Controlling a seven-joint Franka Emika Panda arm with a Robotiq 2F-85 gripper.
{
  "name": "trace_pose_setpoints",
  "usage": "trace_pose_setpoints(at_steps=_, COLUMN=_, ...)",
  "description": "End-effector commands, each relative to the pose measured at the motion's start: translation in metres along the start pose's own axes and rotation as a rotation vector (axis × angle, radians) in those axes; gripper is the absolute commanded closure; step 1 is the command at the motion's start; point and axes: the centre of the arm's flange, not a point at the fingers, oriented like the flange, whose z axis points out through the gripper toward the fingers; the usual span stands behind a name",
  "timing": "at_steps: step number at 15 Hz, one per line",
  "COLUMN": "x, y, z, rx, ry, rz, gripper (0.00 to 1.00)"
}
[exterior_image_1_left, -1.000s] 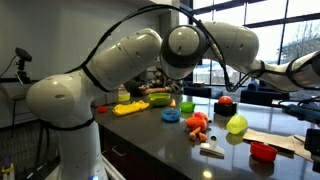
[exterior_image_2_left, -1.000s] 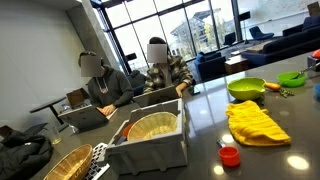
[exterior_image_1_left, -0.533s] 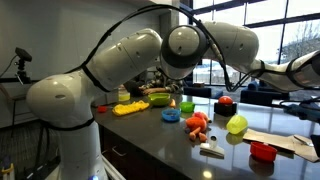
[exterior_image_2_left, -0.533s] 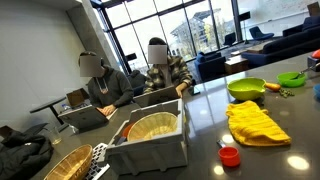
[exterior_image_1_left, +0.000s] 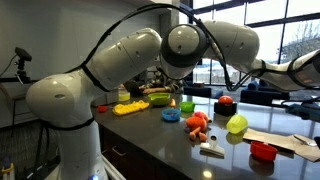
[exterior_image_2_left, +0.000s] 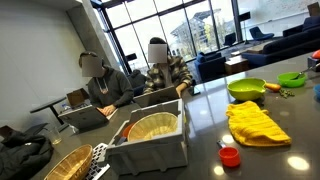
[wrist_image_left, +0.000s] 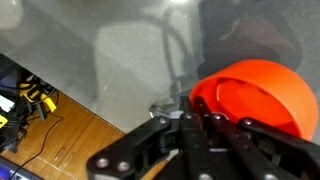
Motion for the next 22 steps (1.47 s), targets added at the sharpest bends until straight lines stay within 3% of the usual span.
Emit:
trace_pose_setpoints(at_steps=1, x=0.004, y=0.002, z=0.000, rx=0.005, ry=-0.008, rz=0.008, gripper=0.98)
trace_pose_setpoints(at_steps=11, x=0.012, y=0.001, z=-0.017, rx=0.056, ry=-0.026, rz=0.006, gripper=0.99)
trace_pose_setpoints(at_steps=12, x=0.012, y=0.001, z=-0.016, rx=0.054, ry=-0.023, rz=0.006, gripper=0.71)
trace_pose_setpoints(at_steps=14, x=0.012, y=0.001, z=-0.015, rx=0.050, ry=-0.023, rz=0.005, gripper=0.67)
trace_pose_setpoints(at_steps=22, x=0.007, y=-0.001, z=-0.013, rx=0.040, ry=-0.011, rz=0.007, gripper=0.12)
